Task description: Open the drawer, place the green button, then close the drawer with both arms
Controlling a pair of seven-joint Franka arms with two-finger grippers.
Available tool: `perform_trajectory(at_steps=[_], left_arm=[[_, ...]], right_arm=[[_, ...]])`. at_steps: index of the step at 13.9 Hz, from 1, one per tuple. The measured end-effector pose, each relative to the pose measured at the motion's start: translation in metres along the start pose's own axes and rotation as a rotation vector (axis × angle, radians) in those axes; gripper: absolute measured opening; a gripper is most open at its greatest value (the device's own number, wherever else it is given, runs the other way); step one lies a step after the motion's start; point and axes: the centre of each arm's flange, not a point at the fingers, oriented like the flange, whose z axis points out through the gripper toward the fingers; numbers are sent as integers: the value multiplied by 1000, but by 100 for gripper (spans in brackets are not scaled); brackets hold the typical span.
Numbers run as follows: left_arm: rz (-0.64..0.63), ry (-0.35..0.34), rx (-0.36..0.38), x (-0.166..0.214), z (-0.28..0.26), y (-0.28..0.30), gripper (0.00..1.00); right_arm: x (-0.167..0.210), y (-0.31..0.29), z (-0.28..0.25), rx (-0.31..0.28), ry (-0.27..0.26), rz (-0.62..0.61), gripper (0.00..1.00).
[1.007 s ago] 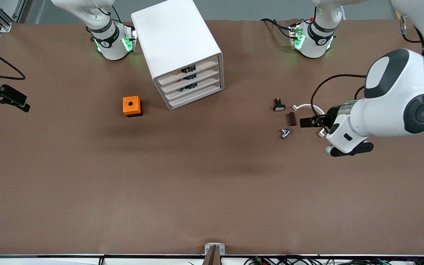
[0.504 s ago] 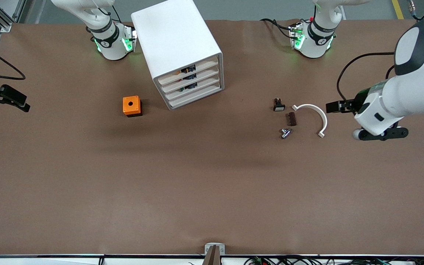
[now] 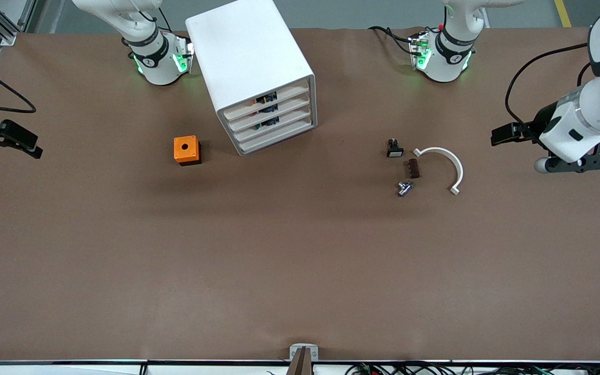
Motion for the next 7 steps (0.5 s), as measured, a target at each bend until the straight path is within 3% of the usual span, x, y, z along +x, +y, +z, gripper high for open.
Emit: perform_trajectory(at_steps=[7], left_arm=[[9, 211, -22, 9, -36, -16, 100]], right_arm=[[0, 0, 0, 0, 0, 0, 100]])
